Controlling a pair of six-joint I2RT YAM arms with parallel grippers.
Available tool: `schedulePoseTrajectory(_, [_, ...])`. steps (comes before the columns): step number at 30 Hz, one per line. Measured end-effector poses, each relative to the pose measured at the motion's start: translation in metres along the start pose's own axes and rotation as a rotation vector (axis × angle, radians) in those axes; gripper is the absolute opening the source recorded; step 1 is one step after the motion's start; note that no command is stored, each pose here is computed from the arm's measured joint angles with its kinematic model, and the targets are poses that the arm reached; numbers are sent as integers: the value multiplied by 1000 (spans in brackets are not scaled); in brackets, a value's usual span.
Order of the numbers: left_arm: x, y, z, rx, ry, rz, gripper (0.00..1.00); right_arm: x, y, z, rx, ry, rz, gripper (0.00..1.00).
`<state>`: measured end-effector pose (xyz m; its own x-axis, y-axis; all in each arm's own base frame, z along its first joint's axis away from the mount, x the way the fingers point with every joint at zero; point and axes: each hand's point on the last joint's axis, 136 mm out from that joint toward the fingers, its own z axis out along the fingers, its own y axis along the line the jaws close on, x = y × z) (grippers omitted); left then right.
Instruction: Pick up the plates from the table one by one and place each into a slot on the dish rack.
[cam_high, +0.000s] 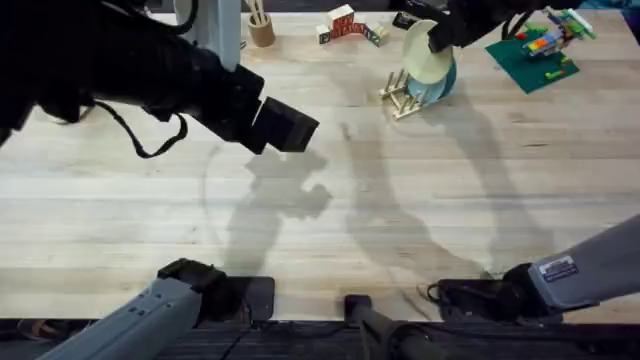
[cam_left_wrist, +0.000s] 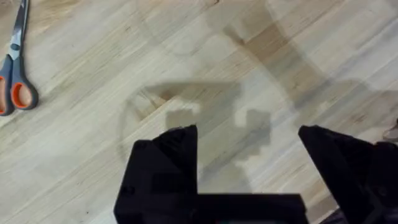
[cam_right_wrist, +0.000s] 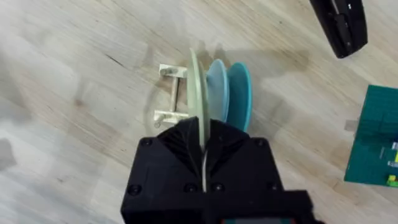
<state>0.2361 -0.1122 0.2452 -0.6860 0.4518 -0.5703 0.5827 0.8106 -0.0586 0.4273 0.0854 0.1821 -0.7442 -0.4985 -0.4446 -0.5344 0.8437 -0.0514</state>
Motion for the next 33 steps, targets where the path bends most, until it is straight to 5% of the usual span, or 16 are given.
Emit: schedulePoseTrajectory(33, [0,0,0,0,0,0,993,8,0,27,-11,61,40,62])
